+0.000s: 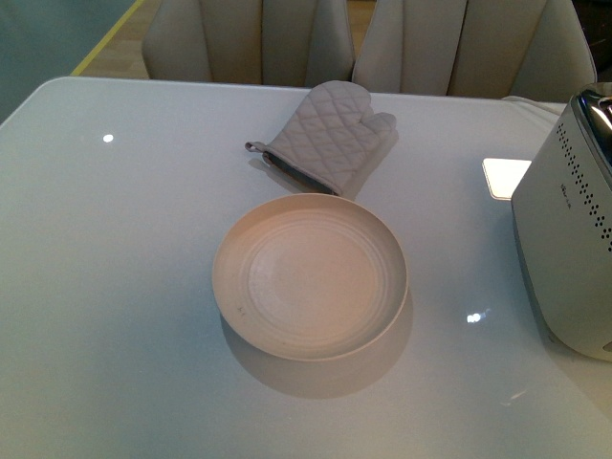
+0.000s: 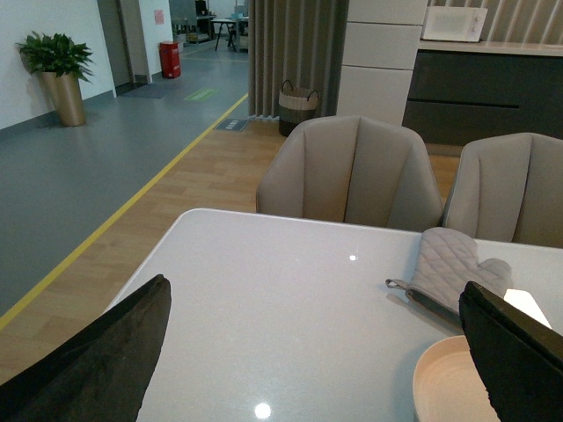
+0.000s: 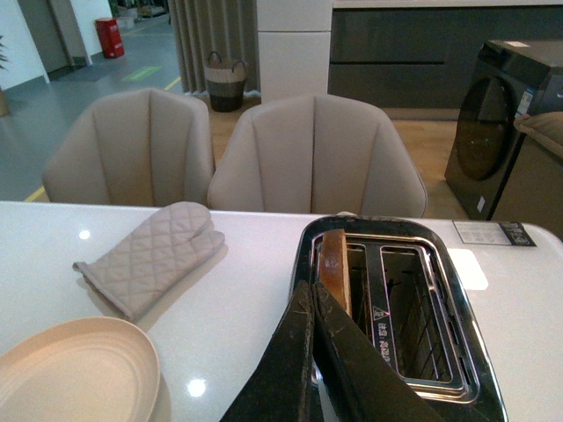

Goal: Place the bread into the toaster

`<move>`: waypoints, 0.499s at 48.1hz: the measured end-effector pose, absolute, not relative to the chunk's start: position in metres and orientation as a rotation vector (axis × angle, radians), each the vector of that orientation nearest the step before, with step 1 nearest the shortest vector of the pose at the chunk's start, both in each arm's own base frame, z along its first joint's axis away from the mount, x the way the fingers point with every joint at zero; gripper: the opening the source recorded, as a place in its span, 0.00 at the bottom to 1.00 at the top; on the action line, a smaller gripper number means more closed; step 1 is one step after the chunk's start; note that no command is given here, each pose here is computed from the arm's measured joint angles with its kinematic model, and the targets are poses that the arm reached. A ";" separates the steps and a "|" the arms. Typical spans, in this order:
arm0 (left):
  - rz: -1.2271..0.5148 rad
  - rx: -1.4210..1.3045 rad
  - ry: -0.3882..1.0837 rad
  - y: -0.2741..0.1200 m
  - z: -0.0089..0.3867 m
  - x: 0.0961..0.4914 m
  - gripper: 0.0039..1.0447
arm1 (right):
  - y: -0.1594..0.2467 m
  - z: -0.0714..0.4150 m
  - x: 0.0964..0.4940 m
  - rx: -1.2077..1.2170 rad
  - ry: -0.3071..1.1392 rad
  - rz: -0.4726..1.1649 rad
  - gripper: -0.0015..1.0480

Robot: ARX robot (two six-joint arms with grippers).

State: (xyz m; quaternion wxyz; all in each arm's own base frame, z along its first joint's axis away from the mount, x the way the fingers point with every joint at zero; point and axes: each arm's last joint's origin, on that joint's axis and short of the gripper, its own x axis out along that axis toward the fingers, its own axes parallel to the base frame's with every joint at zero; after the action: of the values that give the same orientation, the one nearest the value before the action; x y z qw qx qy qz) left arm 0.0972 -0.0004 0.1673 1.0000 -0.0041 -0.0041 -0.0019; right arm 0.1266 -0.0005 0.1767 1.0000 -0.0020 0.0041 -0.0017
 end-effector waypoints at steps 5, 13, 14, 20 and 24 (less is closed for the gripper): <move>-0.004 -0.008 -0.008 0.000 0.167 0.097 0.94 | 0.000 0.174 0.123 -0.004 0.006 -0.003 0.02; -0.004 -0.008 -0.008 0.000 0.167 0.097 0.94 | 0.000 0.173 0.117 -0.004 -0.020 -0.004 0.02; -0.004 -0.008 -0.008 0.000 0.167 0.097 0.94 | 0.000 0.173 0.117 -0.004 -0.019 -0.004 0.02; -0.004 -0.008 -0.008 0.000 0.167 0.097 0.94 | 0.000 0.172 0.113 -0.004 -0.018 -0.004 0.02; -0.004 -0.008 -0.008 0.000 0.167 0.097 0.94 | 0.000 0.172 0.111 -0.004 -0.018 -0.004 0.02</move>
State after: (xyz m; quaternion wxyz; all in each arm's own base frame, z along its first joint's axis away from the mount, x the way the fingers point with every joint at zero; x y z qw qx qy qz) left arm 0.0972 -0.0004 0.1673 1.0000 -0.0041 -0.0041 -0.0019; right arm 0.1109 -0.0004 0.1723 1.0000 -0.0018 -0.0092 -0.0019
